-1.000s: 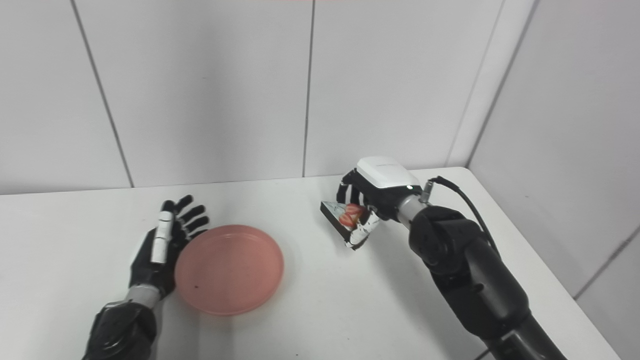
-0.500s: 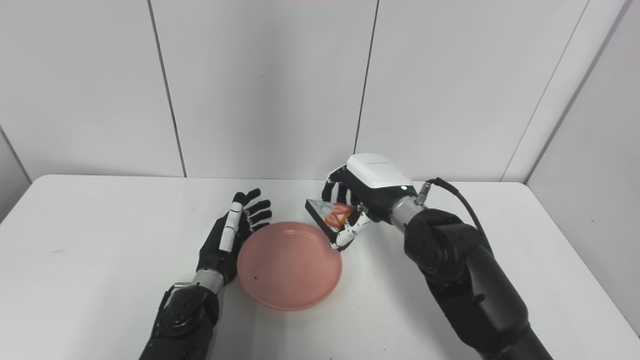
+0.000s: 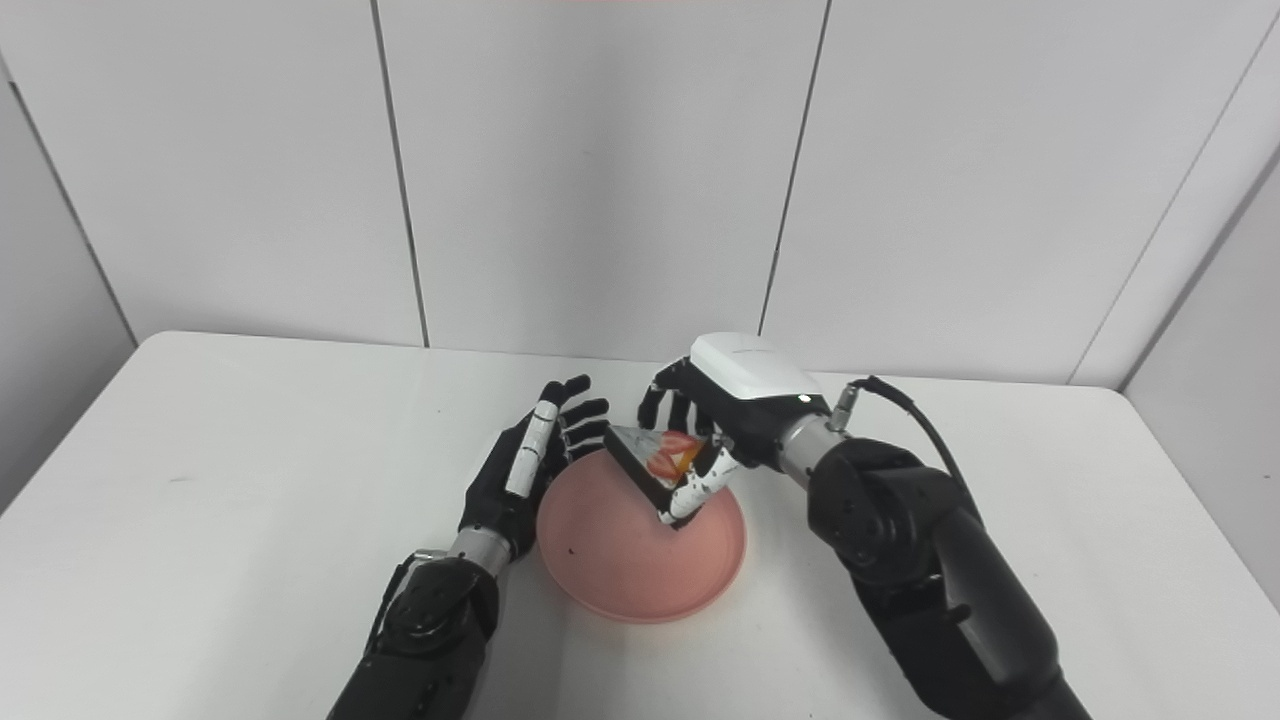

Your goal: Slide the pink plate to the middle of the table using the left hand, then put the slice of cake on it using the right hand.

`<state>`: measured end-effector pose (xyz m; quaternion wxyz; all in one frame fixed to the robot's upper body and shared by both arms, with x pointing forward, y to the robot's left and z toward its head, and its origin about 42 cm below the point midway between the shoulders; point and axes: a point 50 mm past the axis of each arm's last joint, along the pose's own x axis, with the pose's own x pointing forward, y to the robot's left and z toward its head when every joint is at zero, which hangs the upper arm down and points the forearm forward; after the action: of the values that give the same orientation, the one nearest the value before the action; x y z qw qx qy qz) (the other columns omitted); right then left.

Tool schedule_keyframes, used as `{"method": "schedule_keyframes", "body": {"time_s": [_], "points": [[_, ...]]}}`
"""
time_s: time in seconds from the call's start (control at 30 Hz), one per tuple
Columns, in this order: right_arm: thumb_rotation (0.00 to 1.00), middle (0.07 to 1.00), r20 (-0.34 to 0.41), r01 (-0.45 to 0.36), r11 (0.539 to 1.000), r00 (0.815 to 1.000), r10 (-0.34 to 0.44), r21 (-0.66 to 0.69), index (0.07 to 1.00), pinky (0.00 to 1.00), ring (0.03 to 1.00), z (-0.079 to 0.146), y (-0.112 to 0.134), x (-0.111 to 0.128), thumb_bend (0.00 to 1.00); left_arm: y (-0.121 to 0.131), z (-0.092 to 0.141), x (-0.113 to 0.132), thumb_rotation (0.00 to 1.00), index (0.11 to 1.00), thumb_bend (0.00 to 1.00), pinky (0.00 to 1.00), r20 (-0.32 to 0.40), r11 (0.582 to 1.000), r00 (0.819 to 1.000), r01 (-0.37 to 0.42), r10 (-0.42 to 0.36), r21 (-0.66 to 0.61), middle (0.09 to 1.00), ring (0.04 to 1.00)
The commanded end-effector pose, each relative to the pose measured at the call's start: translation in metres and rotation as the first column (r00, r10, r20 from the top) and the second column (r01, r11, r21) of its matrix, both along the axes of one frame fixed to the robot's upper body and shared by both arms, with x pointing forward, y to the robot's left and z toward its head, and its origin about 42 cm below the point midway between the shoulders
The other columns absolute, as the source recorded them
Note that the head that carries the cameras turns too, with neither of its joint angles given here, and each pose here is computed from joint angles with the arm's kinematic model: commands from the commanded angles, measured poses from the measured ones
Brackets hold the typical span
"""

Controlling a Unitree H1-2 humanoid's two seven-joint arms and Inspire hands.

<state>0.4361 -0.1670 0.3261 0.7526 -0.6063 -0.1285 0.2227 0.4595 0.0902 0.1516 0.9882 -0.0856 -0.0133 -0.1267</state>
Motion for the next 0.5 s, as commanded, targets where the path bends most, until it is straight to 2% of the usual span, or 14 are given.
{"method": "schedule_keyframes", "body": {"time_s": [0.0, 0.3, 0.33, 0.47], "points": [[0.00, 0.458, 0.066, -0.024, 1.000, 0.998, 0.024, 0.004, 0.554, 0.26, 0.366, 0.018, 0.004, 0.003, 0.51, -0.002, -0.046, -0.019, 0.93, 0.840, 0.69, 0.76, -0.173, 0.999, 0.985, -0.001, 0.006, 0.032, 0.801, 0.780], [0.00, 0.453, 0.030, -0.028, 1.000, 0.999, 0.028, 0.003, 0.551, 0.24, 0.363, -0.009, 0.011, 0.012, 0.51, -0.004, -0.047, -0.019, 0.94, 0.845, 0.68, 0.74, -0.171, 0.999, 0.985, 0.004, 0.002, 0.039, 0.796, 0.767], [0.00, 0.480, 0.032, -0.032, 0.999, 0.999, 0.032, 0.001, 0.520, 0.24, 0.384, -0.012, 0.011, 0.014, 0.51, -0.004, -0.047, -0.019, 0.94, 0.846, 0.67, 0.74, -0.170, 0.999, 0.986, 0.005, 0.002, 0.041, 0.798, 0.768], [0.00, 0.507, 0.022, -0.034, 0.999, 0.999, 0.034, -0.015, 0.490, 0.23, 0.404, -0.025, 0.011, 0.020, 0.52, -0.005, -0.047, -0.020, 0.95, 0.849, 0.68, 0.75, -0.167, 0.999, 0.986, 0.010, -0.001, 0.048, 0.799, 0.769]]}}
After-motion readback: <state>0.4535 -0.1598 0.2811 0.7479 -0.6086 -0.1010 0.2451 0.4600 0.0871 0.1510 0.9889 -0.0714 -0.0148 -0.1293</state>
